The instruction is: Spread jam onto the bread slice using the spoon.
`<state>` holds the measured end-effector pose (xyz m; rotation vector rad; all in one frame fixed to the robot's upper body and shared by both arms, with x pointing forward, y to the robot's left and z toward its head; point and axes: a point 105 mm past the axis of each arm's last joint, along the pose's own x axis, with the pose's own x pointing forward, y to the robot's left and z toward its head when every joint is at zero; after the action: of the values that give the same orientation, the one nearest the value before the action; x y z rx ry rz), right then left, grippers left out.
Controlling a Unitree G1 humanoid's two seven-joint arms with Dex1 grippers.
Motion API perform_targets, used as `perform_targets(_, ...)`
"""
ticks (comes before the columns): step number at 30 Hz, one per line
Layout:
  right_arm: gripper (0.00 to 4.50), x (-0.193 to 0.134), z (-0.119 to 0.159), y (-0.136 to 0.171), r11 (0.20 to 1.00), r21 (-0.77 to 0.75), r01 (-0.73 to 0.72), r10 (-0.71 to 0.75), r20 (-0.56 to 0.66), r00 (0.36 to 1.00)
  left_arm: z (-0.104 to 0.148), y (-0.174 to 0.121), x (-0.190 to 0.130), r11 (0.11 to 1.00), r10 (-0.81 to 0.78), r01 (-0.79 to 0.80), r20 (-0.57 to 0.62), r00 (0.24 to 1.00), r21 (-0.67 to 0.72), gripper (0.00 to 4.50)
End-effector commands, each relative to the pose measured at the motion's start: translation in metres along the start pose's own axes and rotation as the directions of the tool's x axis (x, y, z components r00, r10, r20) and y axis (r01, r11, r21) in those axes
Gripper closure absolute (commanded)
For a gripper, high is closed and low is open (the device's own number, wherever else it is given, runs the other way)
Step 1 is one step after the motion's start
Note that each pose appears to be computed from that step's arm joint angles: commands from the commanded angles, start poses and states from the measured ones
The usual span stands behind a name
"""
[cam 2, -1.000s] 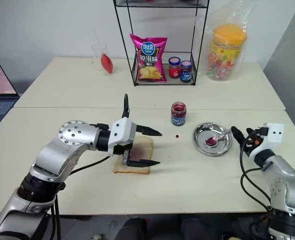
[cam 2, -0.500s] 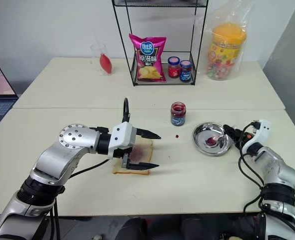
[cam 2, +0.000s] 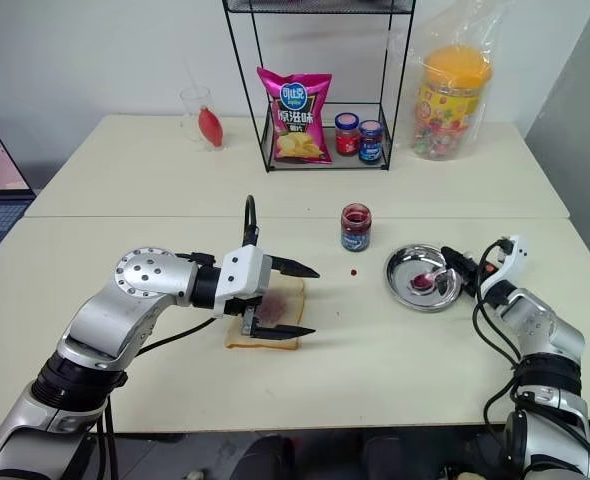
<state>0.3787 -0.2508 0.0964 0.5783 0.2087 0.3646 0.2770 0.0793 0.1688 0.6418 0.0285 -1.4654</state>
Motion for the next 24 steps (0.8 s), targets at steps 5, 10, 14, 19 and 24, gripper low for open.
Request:
perform_targets(5,4.29,-0.003,0.014,0.000,1.000,0.011,-0.025,0.024,0.059,0.998,0.005,0.004,-0.005,0.999,0.026,-0.026,-0.001,1.000,0.041,0.00)
perform_targets(10,4.49,-0.004,0.013,0.000,0.999,0.010,-0.032,0.031,0.065,0.997,0.003,0.003,-0.005,0.999,0.030,-0.030,-0.007,1.000,0.041,0.00)
perform_targets(14,4.50,-0.007,0.010,-0.004,1.000,0.005,-0.014,0.013,0.057,0.998,0.002,0.003,-0.006,0.999,0.030,-0.029,-0.010,1.000,0.040,0.00)
perform_targets(19,4.50,-0.015,0.005,-0.015,1.000,0.013,0.026,-0.027,0.061,0.998,0.000,0.003,-0.006,0.999,0.032,-0.031,-0.011,0.999,0.037,0.00)
perform_targets(24,4.50,-0.018,0.008,-0.010,0.999,0.050,0.008,-0.013,0.104,0.994,0.000,0.002,-0.005,0.999,0.031,-0.031,-0.008,0.999,0.035,0.00)
